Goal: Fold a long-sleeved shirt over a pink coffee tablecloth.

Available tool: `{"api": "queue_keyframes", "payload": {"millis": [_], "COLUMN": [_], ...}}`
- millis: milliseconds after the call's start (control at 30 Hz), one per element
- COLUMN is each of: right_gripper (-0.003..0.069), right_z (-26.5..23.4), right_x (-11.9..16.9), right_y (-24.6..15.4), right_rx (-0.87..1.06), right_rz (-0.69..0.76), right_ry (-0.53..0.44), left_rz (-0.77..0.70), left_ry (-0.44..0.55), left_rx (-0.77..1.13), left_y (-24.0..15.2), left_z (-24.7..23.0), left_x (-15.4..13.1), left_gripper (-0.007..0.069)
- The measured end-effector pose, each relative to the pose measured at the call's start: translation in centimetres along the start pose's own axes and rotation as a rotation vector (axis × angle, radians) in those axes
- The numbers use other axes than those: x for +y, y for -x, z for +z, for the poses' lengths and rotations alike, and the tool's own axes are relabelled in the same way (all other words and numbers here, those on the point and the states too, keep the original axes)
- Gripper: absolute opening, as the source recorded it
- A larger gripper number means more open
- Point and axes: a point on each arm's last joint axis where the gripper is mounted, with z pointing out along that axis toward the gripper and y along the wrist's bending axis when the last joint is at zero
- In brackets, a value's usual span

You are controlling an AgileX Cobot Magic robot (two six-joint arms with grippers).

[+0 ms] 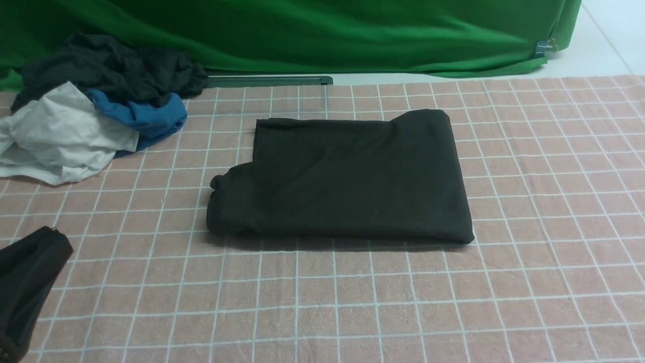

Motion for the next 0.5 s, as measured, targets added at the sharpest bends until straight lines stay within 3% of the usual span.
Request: {"api": "queue_keyframes", "payload": {"millis": [500], "right_gripper": [0.0036], "right_z": [0.00], "right_x": [0.00], "right_y": [-0.05], "right_rx": [0.005], "right_rz": [-0.001], "right_ry": [0.000], "left_rz": [0.000], "left_ry": [0.000], "left_rx": [0.000], "left_y": [0.00], "left_z": [0.00], "left_x": [0.00], "left_gripper": [0.0020]}}
